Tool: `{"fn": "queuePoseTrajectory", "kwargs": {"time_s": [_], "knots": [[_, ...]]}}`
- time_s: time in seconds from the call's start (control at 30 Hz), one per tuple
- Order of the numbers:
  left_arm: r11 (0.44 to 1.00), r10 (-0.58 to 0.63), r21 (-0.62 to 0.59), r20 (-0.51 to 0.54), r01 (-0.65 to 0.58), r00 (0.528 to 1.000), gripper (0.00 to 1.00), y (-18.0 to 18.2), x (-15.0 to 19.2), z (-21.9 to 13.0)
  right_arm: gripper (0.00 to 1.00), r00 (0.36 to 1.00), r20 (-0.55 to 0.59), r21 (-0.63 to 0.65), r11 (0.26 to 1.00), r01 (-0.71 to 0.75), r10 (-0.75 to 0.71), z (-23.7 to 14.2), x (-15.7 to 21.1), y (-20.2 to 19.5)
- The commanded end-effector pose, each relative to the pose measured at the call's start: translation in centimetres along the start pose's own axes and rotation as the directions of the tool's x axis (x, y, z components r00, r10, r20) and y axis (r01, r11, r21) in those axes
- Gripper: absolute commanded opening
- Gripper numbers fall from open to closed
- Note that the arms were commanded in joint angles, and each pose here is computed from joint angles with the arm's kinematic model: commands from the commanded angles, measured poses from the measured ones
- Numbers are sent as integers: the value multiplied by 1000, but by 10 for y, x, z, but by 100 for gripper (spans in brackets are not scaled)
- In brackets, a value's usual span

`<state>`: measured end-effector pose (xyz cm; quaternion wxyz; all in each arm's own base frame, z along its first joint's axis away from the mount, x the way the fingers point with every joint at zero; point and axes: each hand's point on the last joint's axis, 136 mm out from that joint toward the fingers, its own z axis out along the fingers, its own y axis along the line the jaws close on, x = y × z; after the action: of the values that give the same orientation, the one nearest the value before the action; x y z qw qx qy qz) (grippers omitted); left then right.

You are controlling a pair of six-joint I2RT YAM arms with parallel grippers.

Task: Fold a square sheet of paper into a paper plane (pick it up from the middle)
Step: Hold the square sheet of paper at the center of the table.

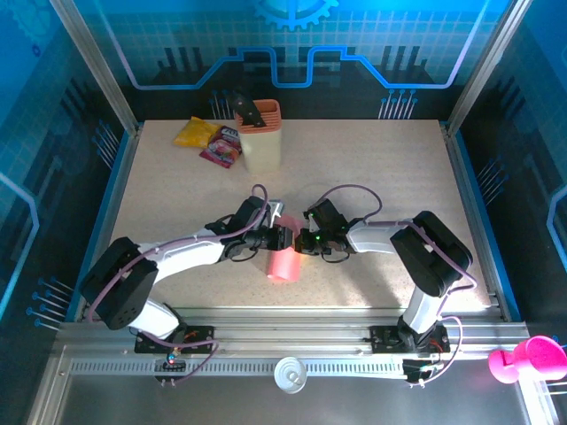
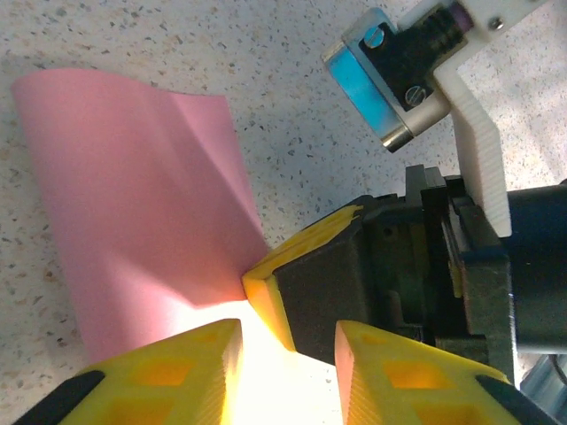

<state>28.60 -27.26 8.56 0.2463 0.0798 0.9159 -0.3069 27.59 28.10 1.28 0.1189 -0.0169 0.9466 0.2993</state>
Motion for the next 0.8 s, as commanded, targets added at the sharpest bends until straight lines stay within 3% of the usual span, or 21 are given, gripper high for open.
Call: {"fn": "queuePoseTrajectory", "kwargs": {"time_s": [0.0, 0.07, 0.2, 0.77], "knots": [[1000, 8, 16, -24, -7, 1000, 28, 5, 7, 8, 0, 997, -65, 87, 996, -24, 29, 10, 19, -27], [1000, 2, 5, -33, -2, 999, 20, 10, 9, 11, 0, 997, -66, 87, 996, -24, 30, 11, 19, -27], [1000, -14, -21, -45, 13, 999, 16, 23, 14, 17, 0, 997, -68, 88, 996, -25, 31, 12, 19, -28], [990, -64, -127, -84, 53, 994, 13, 69, 41, 32, 0, 997, -70, 78, 997, -24, 30, 13, 19, -26]]}}
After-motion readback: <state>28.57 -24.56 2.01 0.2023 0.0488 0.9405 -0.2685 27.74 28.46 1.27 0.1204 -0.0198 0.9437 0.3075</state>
